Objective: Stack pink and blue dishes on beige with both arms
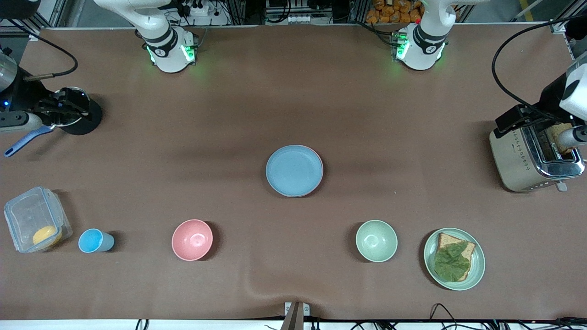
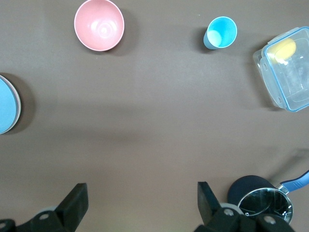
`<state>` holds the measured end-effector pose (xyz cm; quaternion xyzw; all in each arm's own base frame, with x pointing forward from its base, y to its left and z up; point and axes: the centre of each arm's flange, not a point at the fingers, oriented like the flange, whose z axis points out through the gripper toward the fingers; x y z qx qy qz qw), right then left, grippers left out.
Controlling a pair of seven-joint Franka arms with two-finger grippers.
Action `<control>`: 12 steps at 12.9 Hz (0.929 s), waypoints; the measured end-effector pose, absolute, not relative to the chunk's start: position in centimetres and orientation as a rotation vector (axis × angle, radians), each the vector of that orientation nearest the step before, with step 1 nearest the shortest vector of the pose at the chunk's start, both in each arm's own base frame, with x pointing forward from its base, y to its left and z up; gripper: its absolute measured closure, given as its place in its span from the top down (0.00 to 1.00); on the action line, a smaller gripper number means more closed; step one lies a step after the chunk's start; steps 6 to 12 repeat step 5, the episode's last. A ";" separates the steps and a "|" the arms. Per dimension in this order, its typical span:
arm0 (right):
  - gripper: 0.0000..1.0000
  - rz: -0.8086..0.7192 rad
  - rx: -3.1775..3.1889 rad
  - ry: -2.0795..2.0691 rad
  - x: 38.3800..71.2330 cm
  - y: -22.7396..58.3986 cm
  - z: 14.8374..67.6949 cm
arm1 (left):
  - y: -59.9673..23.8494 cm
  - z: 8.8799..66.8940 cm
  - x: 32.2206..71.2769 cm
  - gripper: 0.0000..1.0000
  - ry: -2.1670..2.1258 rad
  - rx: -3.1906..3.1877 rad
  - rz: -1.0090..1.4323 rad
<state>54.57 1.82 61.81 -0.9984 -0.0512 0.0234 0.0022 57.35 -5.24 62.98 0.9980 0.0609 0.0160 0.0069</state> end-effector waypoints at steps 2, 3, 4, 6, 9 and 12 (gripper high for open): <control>1.00 0.075 -3.134 -0.153 54.6 1.5 61.8 | -5.2 63.0 57.4 1.00 0.155 3.124 0.050; 1.00 0.076 -3.134 -0.150 54.6 1.4 61.7 | -5.2 63.0 57.4 1.00 0.152 3.124 0.049; 1.00 0.082 -3.134 -0.148 54.6 1.3 61.7 | -5.2 62.9 57.4 1.00 0.152 3.124 0.048; 1.00 0.086 -3.134 -0.147 54.6 1.2 61.6 | -5.2 62.9 57.4 1.00 0.152 3.124 0.048; 1.00 0.086 -3.134 -0.147 54.6 1.2 61.6 | -5.2 62.9 57.4 1.00 0.152 3.124 0.048; 1.00 0.086 -3.134 -0.147 54.6 1.2 61.6 | -5.2 62.9 57.4 1.00 0.152 3.124 0.048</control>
